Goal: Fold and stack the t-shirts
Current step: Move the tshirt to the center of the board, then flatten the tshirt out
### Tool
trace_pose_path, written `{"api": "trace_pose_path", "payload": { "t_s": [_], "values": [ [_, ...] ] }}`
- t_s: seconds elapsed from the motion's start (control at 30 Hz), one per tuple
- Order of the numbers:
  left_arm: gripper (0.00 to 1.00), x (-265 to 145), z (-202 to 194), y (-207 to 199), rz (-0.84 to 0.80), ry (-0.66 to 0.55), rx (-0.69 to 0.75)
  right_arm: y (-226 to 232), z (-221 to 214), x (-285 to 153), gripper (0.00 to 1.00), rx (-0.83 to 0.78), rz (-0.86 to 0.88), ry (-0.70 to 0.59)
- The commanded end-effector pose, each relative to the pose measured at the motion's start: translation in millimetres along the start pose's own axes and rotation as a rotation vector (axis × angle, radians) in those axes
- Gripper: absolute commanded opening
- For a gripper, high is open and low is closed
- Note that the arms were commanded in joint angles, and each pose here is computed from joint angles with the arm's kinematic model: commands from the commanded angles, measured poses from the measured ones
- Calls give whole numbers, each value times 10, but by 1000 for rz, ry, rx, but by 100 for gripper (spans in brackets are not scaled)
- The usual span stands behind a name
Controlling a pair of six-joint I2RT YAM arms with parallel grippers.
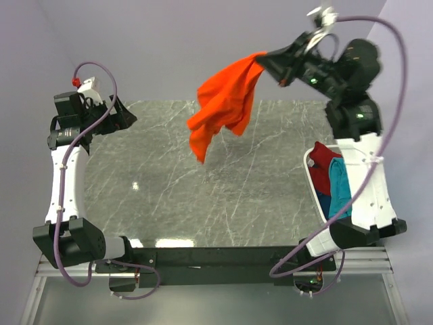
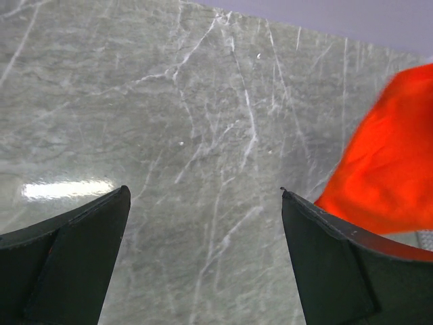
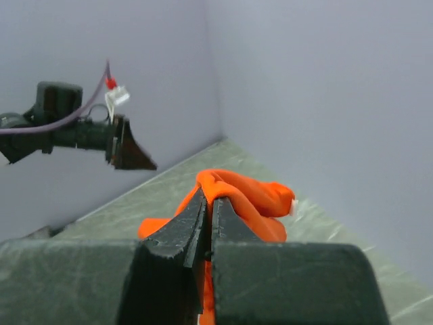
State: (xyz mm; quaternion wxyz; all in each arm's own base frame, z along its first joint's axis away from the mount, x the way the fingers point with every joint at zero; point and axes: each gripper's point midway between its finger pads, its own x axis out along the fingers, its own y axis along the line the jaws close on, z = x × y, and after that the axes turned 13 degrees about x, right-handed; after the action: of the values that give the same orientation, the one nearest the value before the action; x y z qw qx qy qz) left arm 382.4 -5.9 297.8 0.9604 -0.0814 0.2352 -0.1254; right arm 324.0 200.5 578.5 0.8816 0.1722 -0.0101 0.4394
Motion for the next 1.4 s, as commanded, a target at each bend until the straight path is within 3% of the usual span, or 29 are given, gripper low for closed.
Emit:
{"api": "trace_pose_path", "payload": {
  "t_s": [0.0, 0.1, 0.17, 0.23, 0.27, 0.3, 0.37, 0.43, 0.47, 0.6, 0.8, 1.07, 1.17, 1.3, 1.37],
  "values": [
    [99, -115, 107, -72, -37, -47, 129, -390, -650, 276, 0, 183, -34, 99],
    [99, -126, -114, -109, -92, 16, 250, -960, -1594, 206, 7, 330, -200, 280],
    [99, -102, -272, -168, -136, 60, 292, -1347, -2297, -17, 23, 456, -323, 429],
    [99, -69, -456, -182, -156, 110, 360, -1751, -2674, -329, 37, 564, -431, 506],
    [99, -14, -630, -277, -192, 147, 380, -1873, -2877, -478, 39, 608, -466, 544],
    [99, 17, -744, -315, -214, 171, 422, -2051, -2928, -642, 49, 624, -520, 545],
    [99, 135, -1091, -535, -294, 243, 485, -2103, -3135, -820, 64, 586, -551, 616],
    [99, 231, -1376, -682, -343, 303, 502, -2007, -3219, -897, 69, 539, -534, 666],
    [99, 303, -1519, -825, -394, 335, 508, -1949, -3325, -943, 70, 538, -525, 697],
    [78, 500, -1916, -1175, -512, 426, 473, -1514, -3703, -952, 68, 470, -403, 856],
    [66, 753, -2476, -1504, -615, 646, 300, -1116, -4293, -1065, 60, 391, -308, 1025],
    [49, 1117, -2760, -1522, -571, 753, 108, -1022, -4434, -1015, 59, 169, -304, 936],
    [32, 1166, -2767, -1542, -581, 785, 49, -940, -4426, -904, 60, 73, -303, 907],
    [2, 1164, -2709, -1309, -541, 785, -64, -701, -4485, -669, 64, -48, -281, 885],
    [1, 1151, -2708, -1159, -516, 785, -106, -532, -4563, -489, 66, -76, -253, 874]
  ]
}}
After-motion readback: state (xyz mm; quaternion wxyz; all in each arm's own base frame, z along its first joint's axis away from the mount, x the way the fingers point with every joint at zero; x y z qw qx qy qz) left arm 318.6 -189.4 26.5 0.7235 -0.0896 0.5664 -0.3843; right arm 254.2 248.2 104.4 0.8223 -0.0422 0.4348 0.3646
